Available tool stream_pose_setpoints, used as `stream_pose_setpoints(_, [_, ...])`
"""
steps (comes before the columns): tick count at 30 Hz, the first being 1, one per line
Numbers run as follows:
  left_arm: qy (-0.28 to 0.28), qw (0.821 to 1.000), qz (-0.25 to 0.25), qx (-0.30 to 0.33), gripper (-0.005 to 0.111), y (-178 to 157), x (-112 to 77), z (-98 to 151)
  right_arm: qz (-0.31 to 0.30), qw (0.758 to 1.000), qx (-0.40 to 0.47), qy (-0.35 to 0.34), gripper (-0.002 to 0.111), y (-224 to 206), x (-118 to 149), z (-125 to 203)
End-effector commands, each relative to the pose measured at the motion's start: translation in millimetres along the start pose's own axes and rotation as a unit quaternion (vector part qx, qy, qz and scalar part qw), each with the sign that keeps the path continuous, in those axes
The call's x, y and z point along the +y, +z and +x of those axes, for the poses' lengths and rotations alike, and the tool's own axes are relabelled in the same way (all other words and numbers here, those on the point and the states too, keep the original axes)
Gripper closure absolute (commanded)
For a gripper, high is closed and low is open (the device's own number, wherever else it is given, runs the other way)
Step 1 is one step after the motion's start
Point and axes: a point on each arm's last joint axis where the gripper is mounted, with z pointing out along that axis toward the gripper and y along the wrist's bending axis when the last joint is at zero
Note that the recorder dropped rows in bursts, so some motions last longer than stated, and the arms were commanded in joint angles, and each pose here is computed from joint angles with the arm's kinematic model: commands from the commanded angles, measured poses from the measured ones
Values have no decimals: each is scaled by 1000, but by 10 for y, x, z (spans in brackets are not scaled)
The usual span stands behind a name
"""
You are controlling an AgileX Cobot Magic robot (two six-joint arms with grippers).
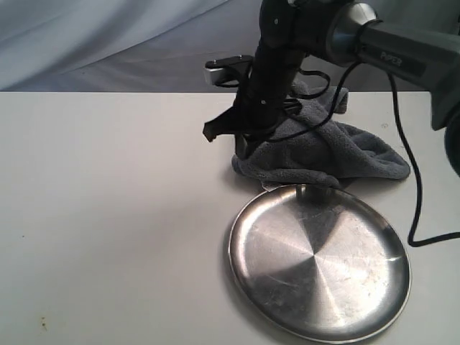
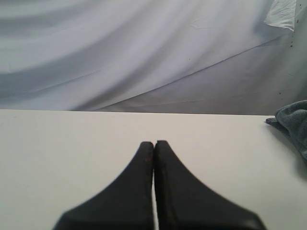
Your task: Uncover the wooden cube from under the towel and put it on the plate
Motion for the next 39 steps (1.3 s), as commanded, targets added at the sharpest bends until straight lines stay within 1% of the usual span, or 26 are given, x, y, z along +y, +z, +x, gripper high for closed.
stream_pose_setpoints(1, [-1, 1000, 0, -1, 105, 1, 0, 10, 26, 999, 29, -9, 108, -62, -36, 341])
stream_pose_setpoints(5, [-1, 1000, 0, -1, 105, 1, 0, 10, 50, 999, 5, 7, 108, -163, -208, 620])
stream_pose_setpoints(8, [-1, 1000, 0, -1, 105, 1, 0, 10, 59, 997, -8, 42, 108, -270, -449, 864])
stream_pose_setpoints(11, [0, 1000, 0, -1, 105, 1, 0, 10, 74, 993, -27, 93, 108, -403, -820, 1047])
stream_pose_setpoints(13, [0, 1000, 0, -1, 105, 1, 0, 10, 84, 985, -44, 143, 108, -494, -1077, 1119])
stream_pose_setpoints(16, [0, 1000, 0, -1, 105, 1, 0, 10, 87, 973, -83, 199, 108, -558, -1323, 1156])
stream_pose_setpoints(19, [0, 1000, 0, -1, 105, 1, 0, 10, 95, 967, -120, 204, 108, -602, -1406, 1095])
stream_pose_setpoints(23, [-1, 1000, 0, -1, 105, 1, 0, 10, 90, 965, -136, 204, 108, -617, -1474, 877])
stream_pose_setpoints(32, [-1, 1000, 0, -1, 105, 1, 0, 10, 81, 966, -138, 204, 108, -557, -1691, 349])
stream_pose_setpoints(35, [-1, 1000, 0, -1, 105, 1, 0, 10, 79, 967, -141, 197, 108, -538, -1697, 201])
stream_pose_setpoints(39, [-1, 1000, 0, -1, 105, 1, 0, 10, 74, 970, -150, 176, 108, -499, -1562, 4])
